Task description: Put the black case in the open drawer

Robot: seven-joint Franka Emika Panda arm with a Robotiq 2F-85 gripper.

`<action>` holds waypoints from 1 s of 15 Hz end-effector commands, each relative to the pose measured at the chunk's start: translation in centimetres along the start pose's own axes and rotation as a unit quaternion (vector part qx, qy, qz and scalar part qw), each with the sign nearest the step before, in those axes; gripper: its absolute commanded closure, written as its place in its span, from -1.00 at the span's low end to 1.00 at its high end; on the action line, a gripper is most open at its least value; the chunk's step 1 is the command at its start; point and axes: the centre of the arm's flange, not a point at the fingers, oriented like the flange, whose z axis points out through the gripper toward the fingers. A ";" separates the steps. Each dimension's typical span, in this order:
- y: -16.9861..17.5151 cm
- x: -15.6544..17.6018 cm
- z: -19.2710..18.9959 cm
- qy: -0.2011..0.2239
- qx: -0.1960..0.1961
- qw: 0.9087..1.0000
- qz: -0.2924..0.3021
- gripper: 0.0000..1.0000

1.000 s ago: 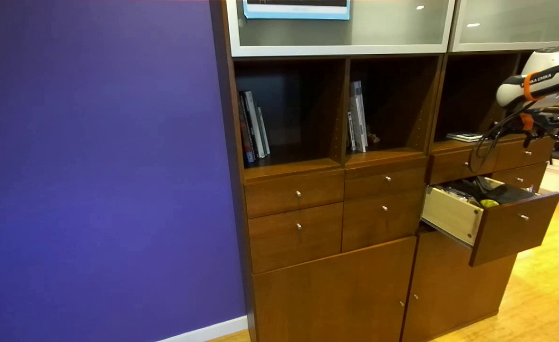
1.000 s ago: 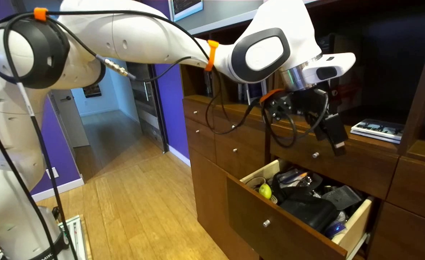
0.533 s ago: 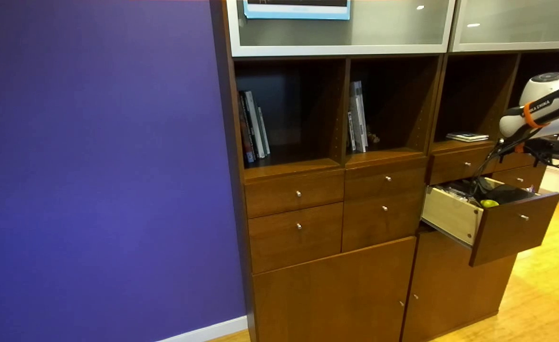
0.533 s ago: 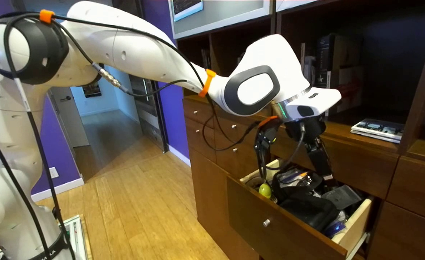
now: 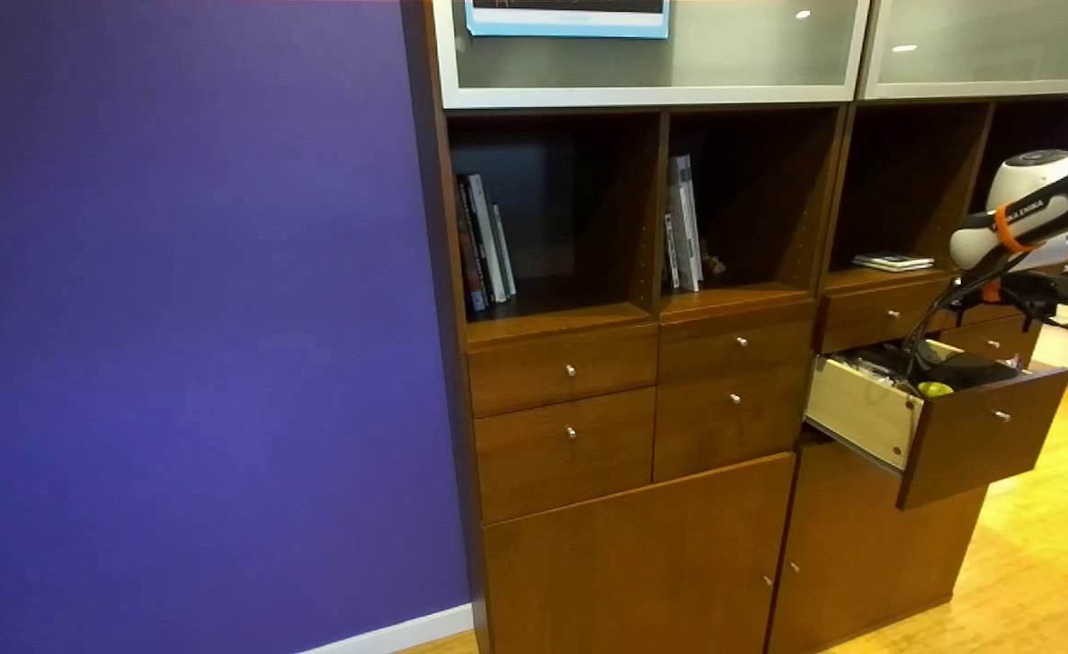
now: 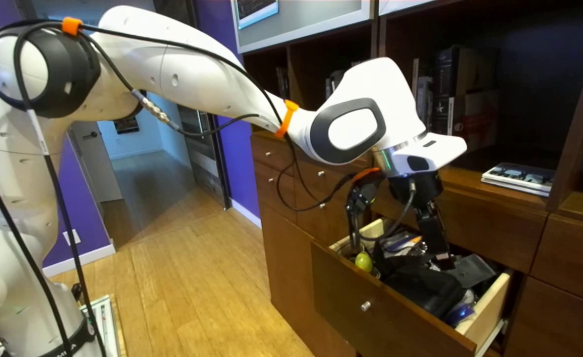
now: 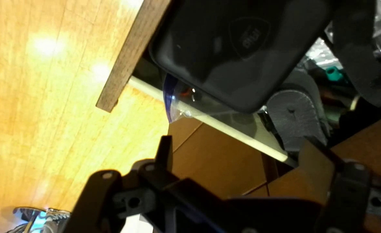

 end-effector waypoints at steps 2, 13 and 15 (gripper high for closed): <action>-0.6 -0.2 3.6 -0.021 -0.057 0.998 0.006 -1.00; -1.2 1.7 7.9 0.036 -0.071 0.993 0.090 -1.00; -1.1 1.7 8.8 0.037 -0.074 0.991 0.103 -1.00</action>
